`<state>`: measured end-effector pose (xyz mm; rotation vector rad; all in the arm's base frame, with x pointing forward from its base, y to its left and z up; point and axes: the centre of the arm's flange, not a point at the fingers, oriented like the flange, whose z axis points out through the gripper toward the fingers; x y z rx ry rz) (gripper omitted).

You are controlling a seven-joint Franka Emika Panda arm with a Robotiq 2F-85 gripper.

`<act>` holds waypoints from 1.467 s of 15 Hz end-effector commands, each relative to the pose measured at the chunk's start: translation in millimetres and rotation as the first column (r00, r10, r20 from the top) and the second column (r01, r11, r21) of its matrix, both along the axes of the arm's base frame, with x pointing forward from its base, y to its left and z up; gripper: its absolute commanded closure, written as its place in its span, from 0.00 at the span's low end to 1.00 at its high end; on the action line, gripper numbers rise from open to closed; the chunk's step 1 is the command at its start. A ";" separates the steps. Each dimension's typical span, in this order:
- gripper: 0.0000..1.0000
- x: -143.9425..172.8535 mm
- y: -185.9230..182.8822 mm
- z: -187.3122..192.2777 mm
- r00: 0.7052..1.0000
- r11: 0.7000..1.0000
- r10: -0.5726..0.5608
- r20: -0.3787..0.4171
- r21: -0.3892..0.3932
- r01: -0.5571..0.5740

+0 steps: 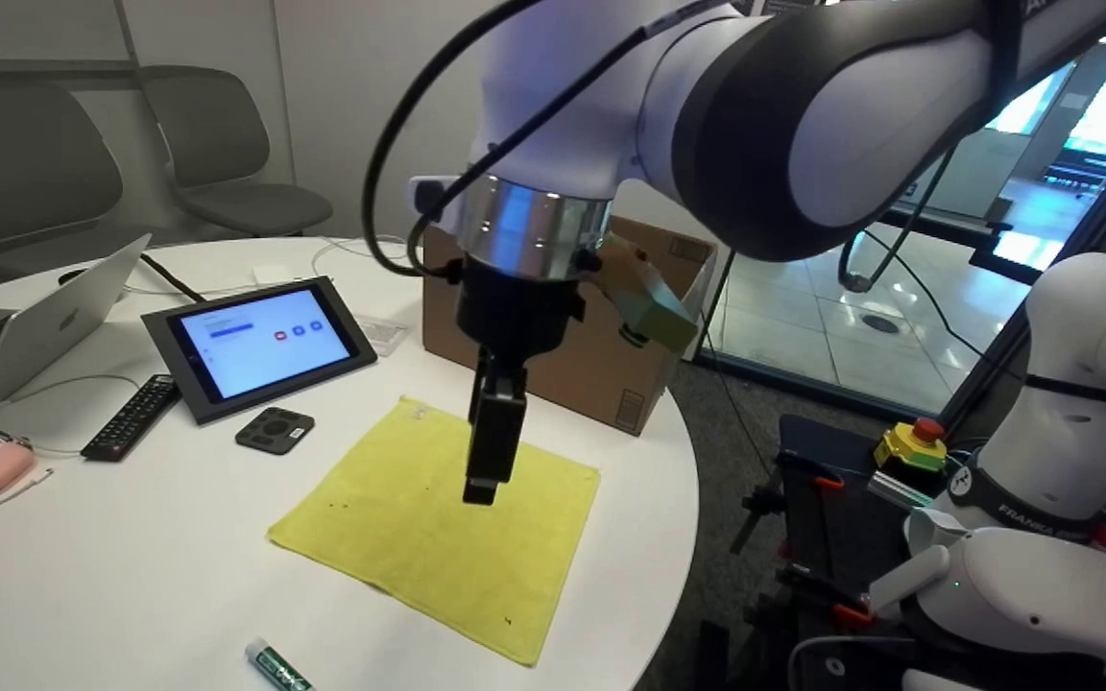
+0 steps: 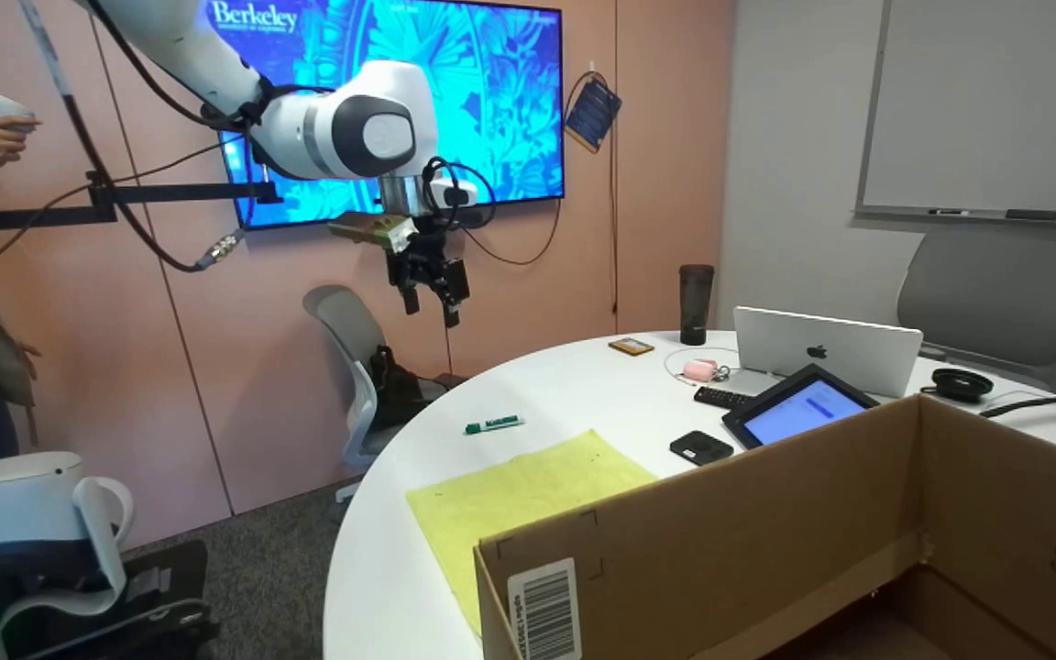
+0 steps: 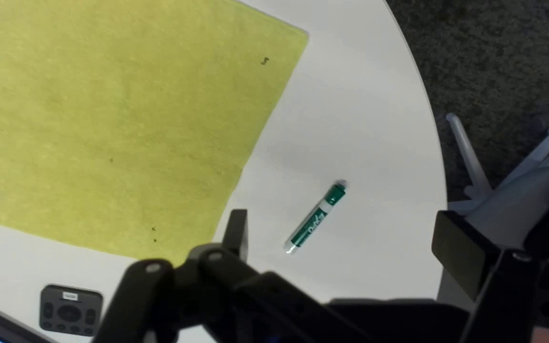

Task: Put the marker on the towel, fold the towel twice, place the towel inside the box

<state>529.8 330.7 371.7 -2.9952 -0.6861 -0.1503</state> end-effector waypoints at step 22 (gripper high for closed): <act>0.00 167.6 103.9 -227.9 0.998 0.997 -0.057 0.023 -0.041 0.058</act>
